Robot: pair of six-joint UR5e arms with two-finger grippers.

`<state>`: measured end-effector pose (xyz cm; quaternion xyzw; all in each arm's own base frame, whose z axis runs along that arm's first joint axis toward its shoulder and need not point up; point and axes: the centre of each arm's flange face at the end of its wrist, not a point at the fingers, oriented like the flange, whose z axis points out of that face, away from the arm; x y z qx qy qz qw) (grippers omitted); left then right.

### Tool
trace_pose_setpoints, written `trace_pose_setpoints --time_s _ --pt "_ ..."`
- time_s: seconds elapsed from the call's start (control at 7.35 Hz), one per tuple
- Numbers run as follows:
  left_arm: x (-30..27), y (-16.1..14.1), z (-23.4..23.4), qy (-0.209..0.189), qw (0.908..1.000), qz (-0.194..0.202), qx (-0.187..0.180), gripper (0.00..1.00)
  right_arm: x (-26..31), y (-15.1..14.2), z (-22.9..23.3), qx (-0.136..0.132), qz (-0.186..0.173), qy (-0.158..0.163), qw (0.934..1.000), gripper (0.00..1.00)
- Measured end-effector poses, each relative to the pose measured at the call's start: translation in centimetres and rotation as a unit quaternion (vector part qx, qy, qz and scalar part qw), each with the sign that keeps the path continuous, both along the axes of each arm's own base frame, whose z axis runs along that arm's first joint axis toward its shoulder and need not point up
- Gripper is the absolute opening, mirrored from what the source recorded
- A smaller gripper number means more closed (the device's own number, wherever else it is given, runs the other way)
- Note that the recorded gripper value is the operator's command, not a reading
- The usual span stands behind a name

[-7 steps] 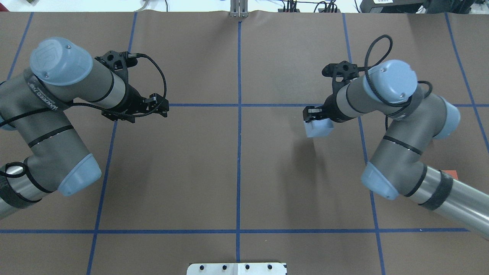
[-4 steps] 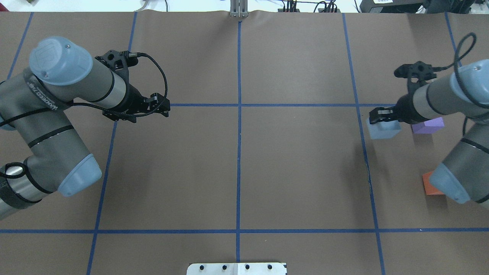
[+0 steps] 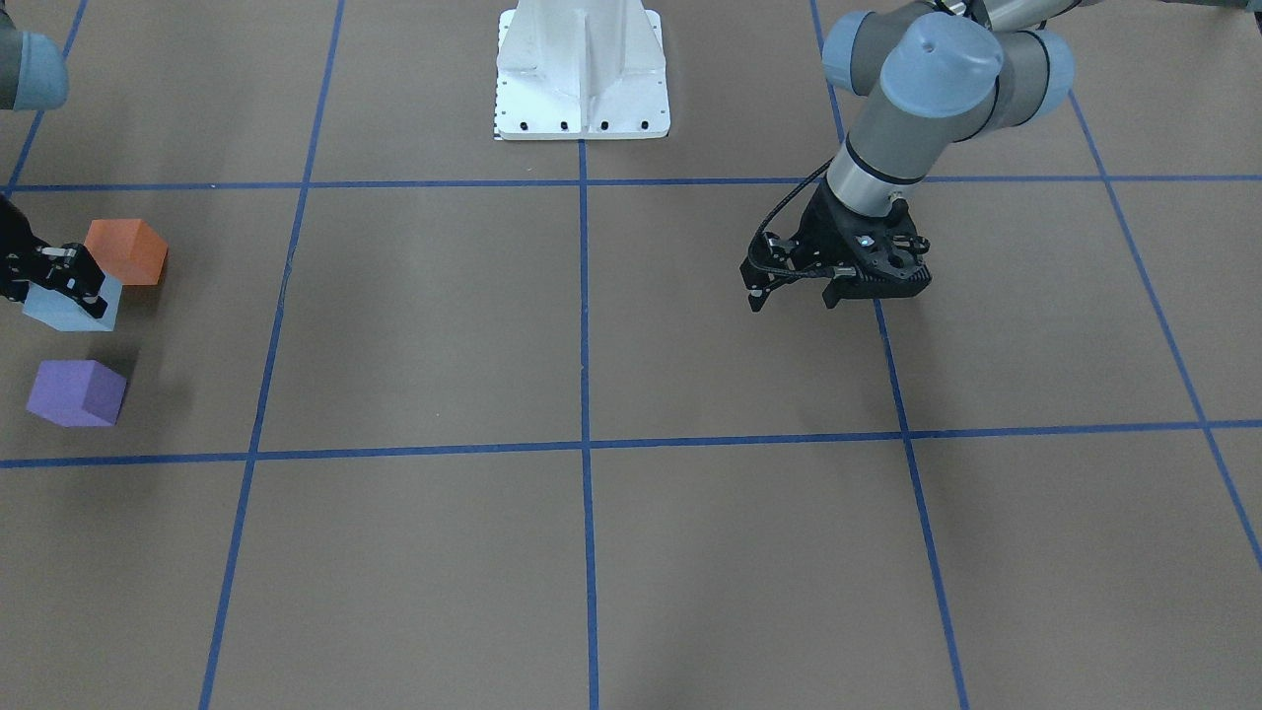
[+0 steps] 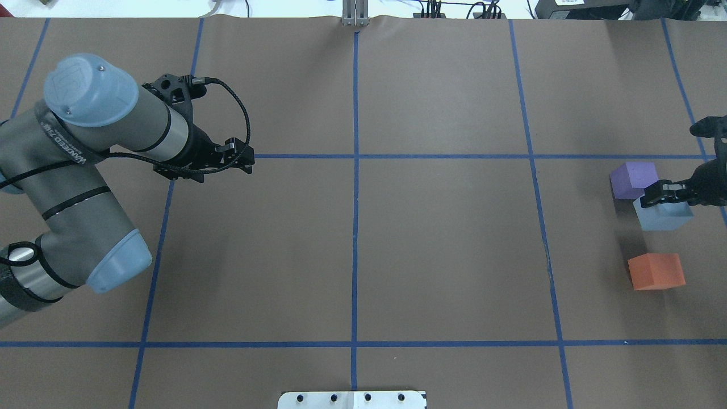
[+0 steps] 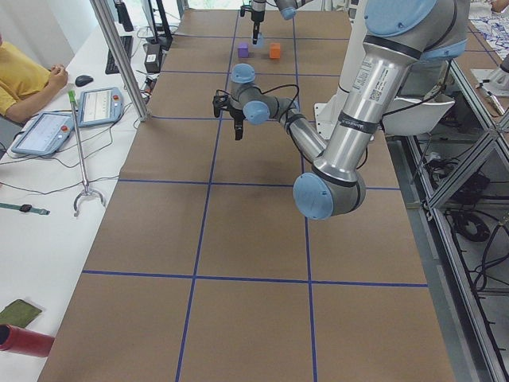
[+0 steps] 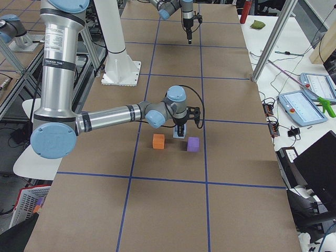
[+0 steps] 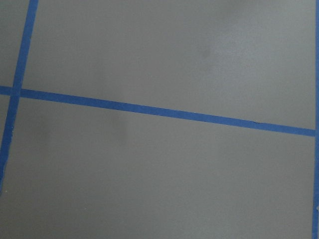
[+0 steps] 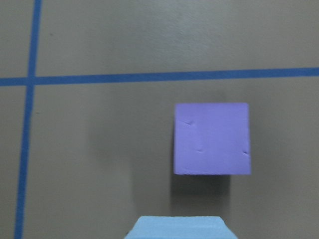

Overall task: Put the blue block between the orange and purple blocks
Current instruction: 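Lower the light blue cube between the purple and orange cubes, right gripper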

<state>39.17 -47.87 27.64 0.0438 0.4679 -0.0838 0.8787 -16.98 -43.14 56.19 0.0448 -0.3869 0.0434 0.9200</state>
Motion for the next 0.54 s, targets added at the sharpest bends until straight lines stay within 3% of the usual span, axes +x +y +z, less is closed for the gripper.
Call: trace_pose_setpoints --time_s 0.54 --pt "0.0 0.0 -0.3 0.002 1.0000 0.000 0.001 1.00 -0.9 -1.5 2.3 -0.012 -0.003 0.008 0.9999 0.00"
